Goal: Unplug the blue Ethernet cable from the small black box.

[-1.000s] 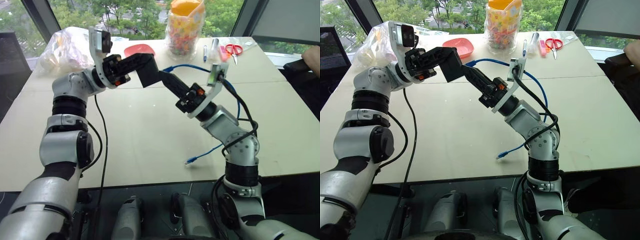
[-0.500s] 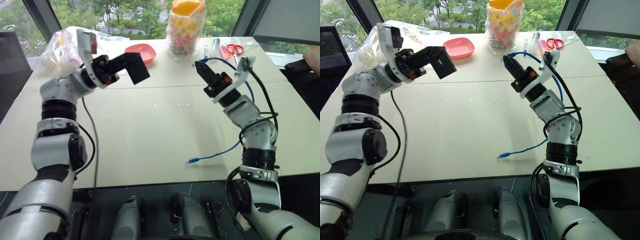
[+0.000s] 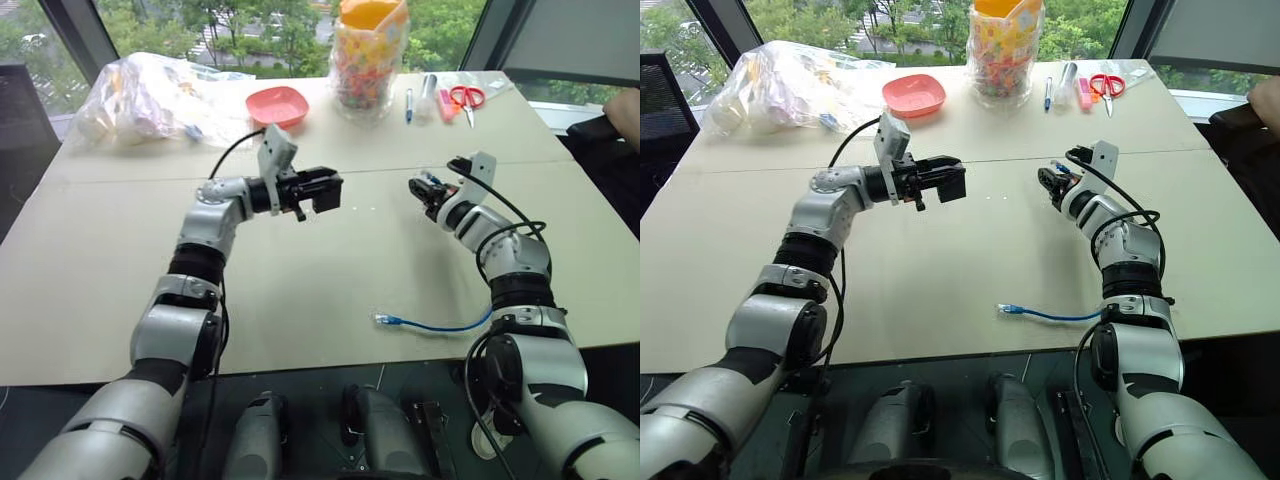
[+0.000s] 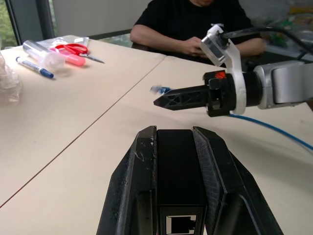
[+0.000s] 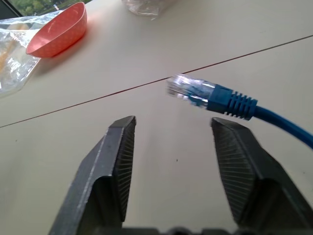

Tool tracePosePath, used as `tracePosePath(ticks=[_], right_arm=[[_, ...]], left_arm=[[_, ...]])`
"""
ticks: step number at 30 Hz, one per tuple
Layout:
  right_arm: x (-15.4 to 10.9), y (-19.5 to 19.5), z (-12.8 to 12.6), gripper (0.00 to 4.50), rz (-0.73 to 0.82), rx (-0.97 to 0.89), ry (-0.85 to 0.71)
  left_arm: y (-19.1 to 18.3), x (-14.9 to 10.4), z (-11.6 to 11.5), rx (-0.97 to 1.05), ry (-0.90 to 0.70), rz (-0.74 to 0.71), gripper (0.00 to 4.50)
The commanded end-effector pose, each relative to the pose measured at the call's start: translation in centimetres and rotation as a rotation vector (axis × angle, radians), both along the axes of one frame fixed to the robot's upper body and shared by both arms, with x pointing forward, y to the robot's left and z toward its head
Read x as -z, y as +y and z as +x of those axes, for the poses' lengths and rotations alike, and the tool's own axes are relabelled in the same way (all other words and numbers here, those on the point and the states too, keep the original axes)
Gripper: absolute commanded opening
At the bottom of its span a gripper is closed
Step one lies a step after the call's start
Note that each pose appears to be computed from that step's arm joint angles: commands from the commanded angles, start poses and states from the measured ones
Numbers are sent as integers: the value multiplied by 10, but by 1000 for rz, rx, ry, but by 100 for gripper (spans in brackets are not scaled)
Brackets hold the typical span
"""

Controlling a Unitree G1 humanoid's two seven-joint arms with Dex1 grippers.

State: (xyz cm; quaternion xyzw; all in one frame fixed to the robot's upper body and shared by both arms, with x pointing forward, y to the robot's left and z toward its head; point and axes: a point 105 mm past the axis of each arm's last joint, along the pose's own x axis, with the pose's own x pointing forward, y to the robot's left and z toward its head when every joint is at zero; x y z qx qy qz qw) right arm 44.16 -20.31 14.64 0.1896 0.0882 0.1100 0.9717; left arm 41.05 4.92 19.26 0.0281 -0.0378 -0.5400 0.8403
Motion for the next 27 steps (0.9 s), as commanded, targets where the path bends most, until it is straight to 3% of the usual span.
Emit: tracePosePath(ticks=[1,2,5,10,12,14,19,23,27], right_arm=[[-15,5,-5,423,-85,-50,-40],[-12,8,-8,444,-102,-68,-31],[2,46,-38,444,-214,-294,-22],[-7,74,-72,444,-157,-363,-107],[-12,77,-79,450,-132,-366,-129],[-14,78,-83,450,-128,-368,-137],[-13,70,-87,450,-156,-357,-137],[-13,60,-95,450,-214,-377,-151],[-8,50,-109,450,-283,-406,-160]], left_arm=[[-5,-7,8,-60,-79,11,54],[-6,-7,10,-68,-86,13,54],[-13,5,14,-101,-84,29,54],[-21,26,21,-179,-66,66,54],[-23,33,20,-173,-47,78,157],[-24,35,19,-163,-45,87,230],[-21,24,17,-119,-60,61,439],[-2,-3,11,-45,-46,-22,439],[25,-19,-14,48,6,-48,439]])
